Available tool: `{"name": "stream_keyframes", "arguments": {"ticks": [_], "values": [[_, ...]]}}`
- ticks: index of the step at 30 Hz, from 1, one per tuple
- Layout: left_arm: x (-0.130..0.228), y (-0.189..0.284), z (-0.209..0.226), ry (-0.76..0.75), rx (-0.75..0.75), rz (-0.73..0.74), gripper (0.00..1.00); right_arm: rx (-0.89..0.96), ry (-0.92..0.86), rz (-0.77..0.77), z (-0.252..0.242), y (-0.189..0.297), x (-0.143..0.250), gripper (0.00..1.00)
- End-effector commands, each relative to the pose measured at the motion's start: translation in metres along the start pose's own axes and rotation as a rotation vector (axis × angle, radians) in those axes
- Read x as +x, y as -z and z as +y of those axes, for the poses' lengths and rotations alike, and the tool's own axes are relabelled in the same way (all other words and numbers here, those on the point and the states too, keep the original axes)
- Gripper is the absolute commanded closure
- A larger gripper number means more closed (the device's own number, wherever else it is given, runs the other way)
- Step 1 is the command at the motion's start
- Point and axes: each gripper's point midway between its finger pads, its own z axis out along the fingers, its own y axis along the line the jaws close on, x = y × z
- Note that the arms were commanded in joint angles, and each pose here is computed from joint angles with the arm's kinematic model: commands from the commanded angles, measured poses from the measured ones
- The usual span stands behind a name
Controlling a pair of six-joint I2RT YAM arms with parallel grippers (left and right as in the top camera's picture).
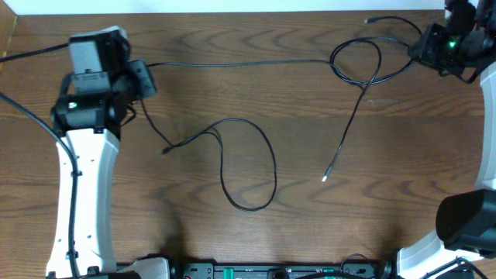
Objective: Untangle cables
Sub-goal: 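Pull the black cables apart, left gripper leftward, right gripper rightward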
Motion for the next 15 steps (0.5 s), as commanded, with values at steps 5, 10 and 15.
{"name": "stream_keyframes", "arguments": {"ticks": [5, 10, 15], "values": [[-0.018, 0.013, 0.068, 0.077, -0.152, -0.055, 0.93, 0.135, -0.07, 0.054, -0.053, -0.012, 0.005, 0.99], [-0.02, 0.019, 0.096, 0.096, -0.245, -0.068, 0.93, 0.163, -0.075, 0.066, -0.06, -0.017, 0.007, 0.99], [-0.021, 0.023, 0.115, 0.118, -0.309, -0.076, 0.93, 0.187, -0.077, 0.064, -0.064, -0.017, 0.006, 0.99]]}}
